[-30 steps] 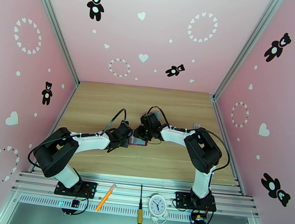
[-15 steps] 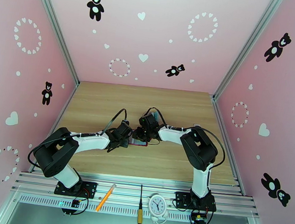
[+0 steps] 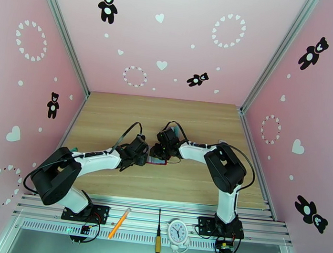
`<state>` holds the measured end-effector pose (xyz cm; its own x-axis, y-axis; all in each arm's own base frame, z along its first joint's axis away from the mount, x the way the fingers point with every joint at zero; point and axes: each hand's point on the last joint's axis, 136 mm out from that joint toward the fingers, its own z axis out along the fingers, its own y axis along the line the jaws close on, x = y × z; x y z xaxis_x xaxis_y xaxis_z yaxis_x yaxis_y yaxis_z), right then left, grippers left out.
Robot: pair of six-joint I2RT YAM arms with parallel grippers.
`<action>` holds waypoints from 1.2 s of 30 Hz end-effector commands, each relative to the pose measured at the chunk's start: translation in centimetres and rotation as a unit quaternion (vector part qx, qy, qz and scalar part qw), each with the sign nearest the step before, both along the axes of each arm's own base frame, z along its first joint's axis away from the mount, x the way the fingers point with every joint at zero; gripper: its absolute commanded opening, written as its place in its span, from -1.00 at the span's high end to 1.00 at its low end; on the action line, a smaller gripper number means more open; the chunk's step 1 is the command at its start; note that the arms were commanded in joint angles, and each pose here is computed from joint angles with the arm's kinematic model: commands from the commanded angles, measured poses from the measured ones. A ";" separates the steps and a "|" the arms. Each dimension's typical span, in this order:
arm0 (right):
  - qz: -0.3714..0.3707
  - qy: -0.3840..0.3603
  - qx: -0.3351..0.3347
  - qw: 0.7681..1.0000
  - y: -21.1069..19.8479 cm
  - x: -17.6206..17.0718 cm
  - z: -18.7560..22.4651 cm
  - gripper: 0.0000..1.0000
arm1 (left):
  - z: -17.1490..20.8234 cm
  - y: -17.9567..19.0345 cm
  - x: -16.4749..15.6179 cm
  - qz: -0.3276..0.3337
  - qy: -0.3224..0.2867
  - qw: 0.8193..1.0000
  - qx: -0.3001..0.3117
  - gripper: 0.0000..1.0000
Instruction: Put the credit cards into the card holder
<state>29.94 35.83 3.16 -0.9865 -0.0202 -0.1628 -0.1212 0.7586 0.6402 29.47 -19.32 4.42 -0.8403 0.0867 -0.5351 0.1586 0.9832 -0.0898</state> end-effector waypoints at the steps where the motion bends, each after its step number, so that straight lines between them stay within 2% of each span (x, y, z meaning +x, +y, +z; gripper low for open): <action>1: 0.004 -0.023 0.009 1.000 0.1 0.1 2.8 0.52 | 2.5 0.5 1.5 0.006 -0.026 1.000 -0.001 -0.09; 7: 0.005 -0.043 0.018 0.999 0.0 0.4 5.3 0.48 | 4.6 0.5 3.1 0.008 -0.046 0.999 -0.005 -0.09; 13: 0.004 -0.072 0.002 0.997 -1.3 1.4 7.3 0.48 | 6.5 0.3 4.8 0.019 -0.056 0.998 -0.037 -0.09; 18: 0.003 -0.103 -0.023 0.994 -3.7 3.3 9.2 0.30 | 8.4 -0.9 6.8 0.026 -0.066 0.994 -0.089 -0.11; 30: 0.003 -0.184 -0.177 0.967 -10.7 7.8 11.9 -0.08 | 8.7 -6.6 12.0 -0.003 -0.040 0.984 -0.176 -0.13; 36: -0.016 -0.191 -0.225 0.955 -13.3 9.1 11.3 -0.13 | 7.8 -8.4 13.4 -0.018 -0.025 0.981 -0.192 -0.13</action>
